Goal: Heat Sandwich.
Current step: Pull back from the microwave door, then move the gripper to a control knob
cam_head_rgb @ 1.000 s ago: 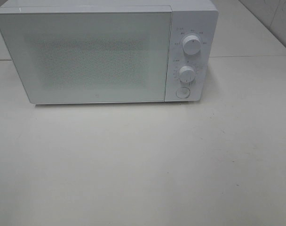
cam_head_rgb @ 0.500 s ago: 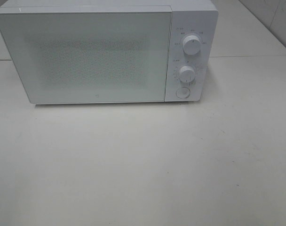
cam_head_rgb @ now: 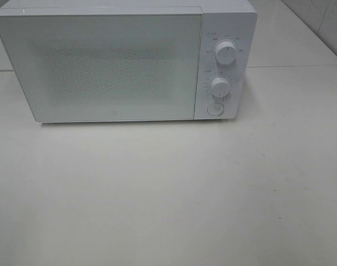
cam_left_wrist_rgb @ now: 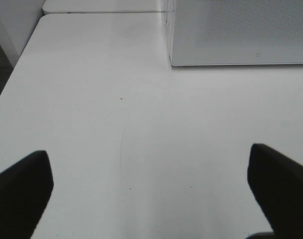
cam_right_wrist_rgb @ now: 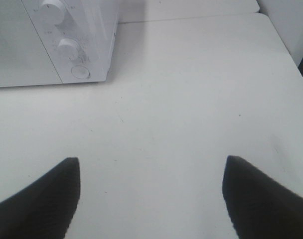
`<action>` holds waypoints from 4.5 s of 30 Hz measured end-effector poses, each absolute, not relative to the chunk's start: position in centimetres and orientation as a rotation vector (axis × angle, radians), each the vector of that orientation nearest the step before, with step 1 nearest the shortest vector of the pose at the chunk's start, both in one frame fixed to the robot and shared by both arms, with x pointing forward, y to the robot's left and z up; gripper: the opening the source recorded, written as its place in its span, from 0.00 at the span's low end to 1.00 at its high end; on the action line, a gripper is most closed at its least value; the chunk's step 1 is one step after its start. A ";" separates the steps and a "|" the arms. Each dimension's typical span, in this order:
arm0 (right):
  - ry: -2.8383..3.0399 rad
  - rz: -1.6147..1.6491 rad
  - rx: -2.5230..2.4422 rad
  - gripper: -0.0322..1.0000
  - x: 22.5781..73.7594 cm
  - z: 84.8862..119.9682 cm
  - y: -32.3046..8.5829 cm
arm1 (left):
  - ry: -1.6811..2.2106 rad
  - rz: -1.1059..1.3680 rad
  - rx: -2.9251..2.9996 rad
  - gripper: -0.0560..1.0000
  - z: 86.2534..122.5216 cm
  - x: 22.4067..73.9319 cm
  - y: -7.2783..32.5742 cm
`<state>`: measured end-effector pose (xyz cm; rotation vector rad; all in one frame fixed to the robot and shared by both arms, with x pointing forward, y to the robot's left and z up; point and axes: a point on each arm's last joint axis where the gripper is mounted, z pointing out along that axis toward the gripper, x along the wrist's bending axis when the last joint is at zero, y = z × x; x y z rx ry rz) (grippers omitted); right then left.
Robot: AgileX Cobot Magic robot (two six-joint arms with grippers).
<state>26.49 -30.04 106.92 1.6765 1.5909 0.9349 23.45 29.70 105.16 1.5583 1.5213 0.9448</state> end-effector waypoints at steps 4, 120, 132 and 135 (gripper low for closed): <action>1.638 0.853 1.715 0.77 28.3 106.7 -30.1 | 1.521 0.945 1.558 0.99 105.2 23.4 29.7; 1.399 1.101 1.389 0.77 46.3 92.9 -14.4 | 1.521 0.945 1.558 0.99 105.2 23.4 29.7; 1.368 1.102 1.346 0.77 50.0 91.8 -13.7 | 1.521 0.945 1.558 0.99 105.2 23.4 29.7; 1.394 1.119 1.345 0.77 50.7 91.2 -12.9 | 1.521 0.945 1.558 0.99 105.2 23.4 29.7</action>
